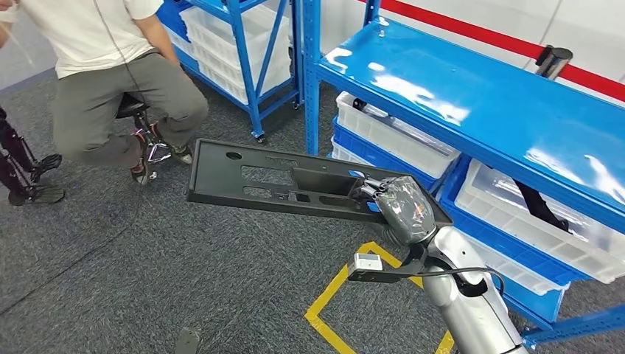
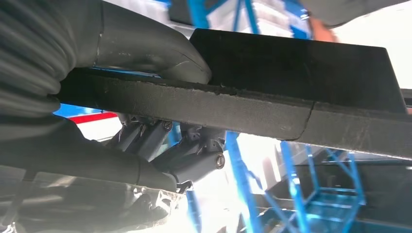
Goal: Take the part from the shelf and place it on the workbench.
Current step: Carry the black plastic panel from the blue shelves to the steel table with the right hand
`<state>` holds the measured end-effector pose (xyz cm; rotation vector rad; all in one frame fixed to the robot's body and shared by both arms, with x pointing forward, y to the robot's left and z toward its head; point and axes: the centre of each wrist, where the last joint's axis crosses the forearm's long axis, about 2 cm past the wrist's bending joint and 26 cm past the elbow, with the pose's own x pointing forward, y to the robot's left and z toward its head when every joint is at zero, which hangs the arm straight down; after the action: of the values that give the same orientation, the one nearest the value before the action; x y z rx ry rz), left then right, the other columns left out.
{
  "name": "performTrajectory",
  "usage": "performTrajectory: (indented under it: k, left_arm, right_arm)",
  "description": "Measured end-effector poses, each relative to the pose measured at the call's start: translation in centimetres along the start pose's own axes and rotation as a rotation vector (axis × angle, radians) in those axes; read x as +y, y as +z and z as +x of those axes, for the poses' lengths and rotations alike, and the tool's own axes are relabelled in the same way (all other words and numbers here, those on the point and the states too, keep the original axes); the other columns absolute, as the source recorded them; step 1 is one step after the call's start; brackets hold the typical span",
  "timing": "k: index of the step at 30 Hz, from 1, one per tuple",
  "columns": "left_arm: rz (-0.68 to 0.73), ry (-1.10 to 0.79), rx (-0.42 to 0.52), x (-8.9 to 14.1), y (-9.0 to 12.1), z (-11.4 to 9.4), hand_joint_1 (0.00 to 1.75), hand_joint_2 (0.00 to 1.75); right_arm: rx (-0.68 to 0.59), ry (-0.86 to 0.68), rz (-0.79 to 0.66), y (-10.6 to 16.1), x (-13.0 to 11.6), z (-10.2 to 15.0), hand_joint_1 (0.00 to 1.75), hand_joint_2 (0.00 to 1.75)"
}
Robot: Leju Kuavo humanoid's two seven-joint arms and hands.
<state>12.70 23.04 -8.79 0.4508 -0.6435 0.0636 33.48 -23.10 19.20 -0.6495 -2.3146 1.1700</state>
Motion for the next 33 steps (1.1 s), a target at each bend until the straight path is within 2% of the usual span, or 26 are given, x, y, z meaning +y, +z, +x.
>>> performTrajectory:
  k: [12,19,25,29,33]
  left_arm:
    - [0.078,0.006,-0.05,-0.1,0.5,-0.8,0.0,1.75]
    - [0.168,0.04,-0.087,0.3,0.6,-1.4,0.0,1.75]
    - [0.081,0.134,-0.048,0.2,0.7,-1.8,0.0,1.75]
    - [0.073,0.146,-0.022,0.2,0.7,-1.9,0.0,1.75]
    - [0.068,0.137,-0.054,0.3,0.6,-1.9,0.0,1.75]
  right_arm:
    - [-0.007,0.009,0.021,0.8,-0.1,-0.5,1.73,1.75]
    - [-0.008,0.012,0.017,0.5,-0.4,-0.7,1.73,1.75]
    - [-0.011,0.016,0.026,0.4,-0.3,-0.6,1.73,1.75]
    - [-0.019,0.024,0.025,0.2,-0.5,-0.7,1.73,1.75]
    - [-0.013,0.042,0.031,0.6,-0.5,-0.8,1.73,1.75]
